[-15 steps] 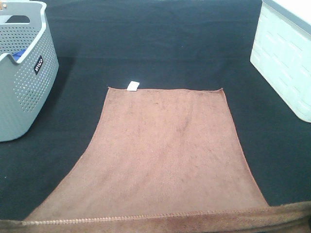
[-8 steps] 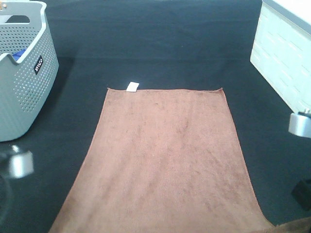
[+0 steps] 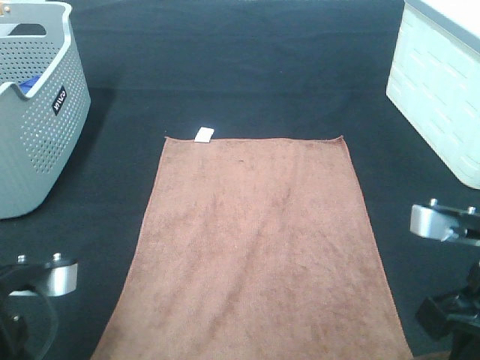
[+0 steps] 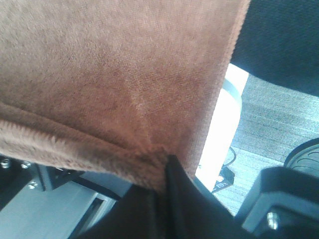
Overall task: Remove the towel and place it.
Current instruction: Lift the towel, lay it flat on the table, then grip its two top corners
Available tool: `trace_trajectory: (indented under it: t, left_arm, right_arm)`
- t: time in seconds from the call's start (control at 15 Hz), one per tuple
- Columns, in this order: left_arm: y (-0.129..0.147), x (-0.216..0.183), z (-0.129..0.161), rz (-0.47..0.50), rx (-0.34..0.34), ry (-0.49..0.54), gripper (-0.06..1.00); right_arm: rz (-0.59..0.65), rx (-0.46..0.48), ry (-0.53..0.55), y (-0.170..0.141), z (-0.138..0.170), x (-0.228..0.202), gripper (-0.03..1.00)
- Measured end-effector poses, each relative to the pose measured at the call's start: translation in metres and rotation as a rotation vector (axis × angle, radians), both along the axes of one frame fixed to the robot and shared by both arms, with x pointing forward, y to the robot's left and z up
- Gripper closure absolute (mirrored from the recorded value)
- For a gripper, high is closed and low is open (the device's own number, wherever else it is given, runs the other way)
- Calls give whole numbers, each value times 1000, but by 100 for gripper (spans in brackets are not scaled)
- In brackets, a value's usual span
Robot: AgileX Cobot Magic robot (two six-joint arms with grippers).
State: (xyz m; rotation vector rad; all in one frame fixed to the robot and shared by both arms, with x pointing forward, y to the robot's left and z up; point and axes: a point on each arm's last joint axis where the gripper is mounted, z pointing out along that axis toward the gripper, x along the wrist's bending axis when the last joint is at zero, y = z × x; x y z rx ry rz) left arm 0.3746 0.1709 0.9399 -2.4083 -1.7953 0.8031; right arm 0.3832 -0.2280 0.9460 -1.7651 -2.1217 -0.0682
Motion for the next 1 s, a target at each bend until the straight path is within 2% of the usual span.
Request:
trace_trajectory:
  t: [0.27,0.53,0.67,0.73,0.8,0.87,1.0]
  left_arm:
    - [-12,19,-4,-17,12,-5,94]
    - [-37,14,-15,-140,30,24,94]
    - [-47,12,-20,-160,42,19,94]
    - [-48,11,-21,-157,46,16,92]
    - [-49,11,-21,-151,49,17,87]
    - [-49,10,-21,-146,48,19,76]
    - [-50,9,-20,-119,49,47,49]
  right_arm:
    - [21,38,22,4,-14,3,96]
    - [26,68,18,6,-17,4,94]
    - [27,69,19,6,-17,4,88]
    - [23,73,25,7,-17,3,77]
    - [25,75,36,7,-16,2,68]
    - [25,79,46,7,-16,1,59]
    - [29,87,77,8,-15,-2,39]
